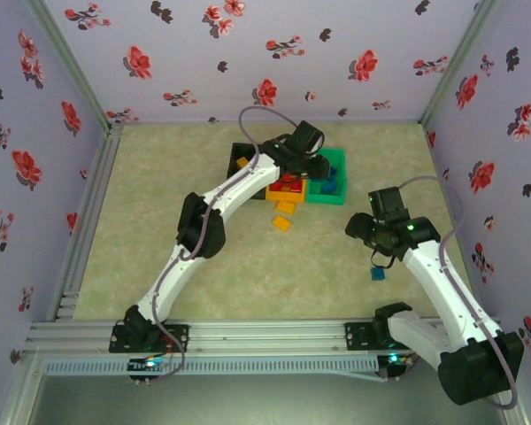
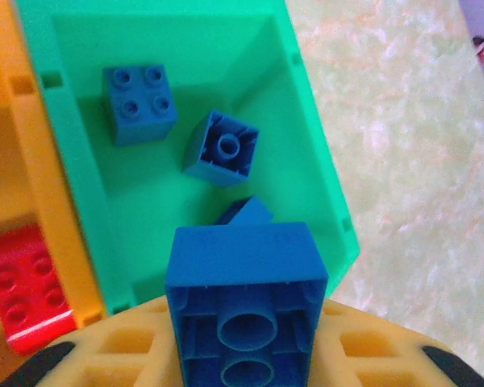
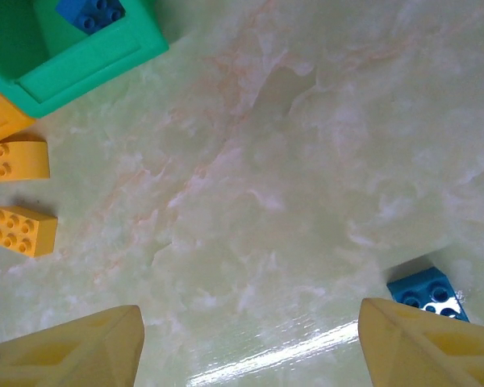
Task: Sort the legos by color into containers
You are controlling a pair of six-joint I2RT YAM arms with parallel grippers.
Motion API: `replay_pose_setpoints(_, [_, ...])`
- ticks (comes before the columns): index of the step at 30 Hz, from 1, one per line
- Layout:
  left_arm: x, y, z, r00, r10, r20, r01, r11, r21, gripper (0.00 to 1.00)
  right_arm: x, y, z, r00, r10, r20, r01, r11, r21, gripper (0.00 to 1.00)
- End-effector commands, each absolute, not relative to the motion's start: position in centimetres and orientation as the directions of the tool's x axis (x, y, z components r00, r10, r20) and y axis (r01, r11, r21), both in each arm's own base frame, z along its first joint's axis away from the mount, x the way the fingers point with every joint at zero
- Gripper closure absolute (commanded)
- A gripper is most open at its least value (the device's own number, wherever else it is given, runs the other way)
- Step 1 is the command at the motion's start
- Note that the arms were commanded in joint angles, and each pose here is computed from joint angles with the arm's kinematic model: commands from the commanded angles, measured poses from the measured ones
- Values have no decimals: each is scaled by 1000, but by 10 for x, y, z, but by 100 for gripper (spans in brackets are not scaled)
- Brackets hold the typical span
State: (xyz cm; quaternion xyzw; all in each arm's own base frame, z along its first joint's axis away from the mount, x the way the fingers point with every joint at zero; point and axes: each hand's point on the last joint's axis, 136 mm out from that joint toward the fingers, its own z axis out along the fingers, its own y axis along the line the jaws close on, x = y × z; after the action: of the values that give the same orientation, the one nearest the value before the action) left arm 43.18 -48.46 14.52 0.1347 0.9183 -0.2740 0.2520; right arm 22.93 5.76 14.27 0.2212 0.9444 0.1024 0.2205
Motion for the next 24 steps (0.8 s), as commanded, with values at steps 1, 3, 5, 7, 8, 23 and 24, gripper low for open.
replay_pose_setpoints(1, [451,-501,158,-816,23,-577,382,771,-509,60,227,60,139,-794,502,-344,402,857,324,29])
replay_pose_setpoints(3, [458,-503,155,-815,6,-579,374,769,-518,50,225,62,137,-790,515,-332,412,847,335,29])
replay_pose_setpoints(5, [459,-504,158,-812,8,-583,384,759,-525,35,222,63,134,-781,536,-321,428,834,349,29])
replay_pose_setpoints(7, [458,-504,166,-803,15,-595,400,753,-522,32,218,61,129,-770,557,-311,452,821,349,30])
replay_pose_setpoints(8, [457,-503,171,-800,17,-600,406,752,-519,32,216,59,126,-763,568,-307,466,814,347,30])
replay_pose_setpoints(23, [409,-446,213,-814,85,-574,411,783,-467,32,171,28,89,-659,721,-217,697,693,185,13])
replay_pose_setpoints(24, [404,-442,215,-816,93,-571,415,783,-464,33,170,28,85,-644,736,-208,712,676,188,12])
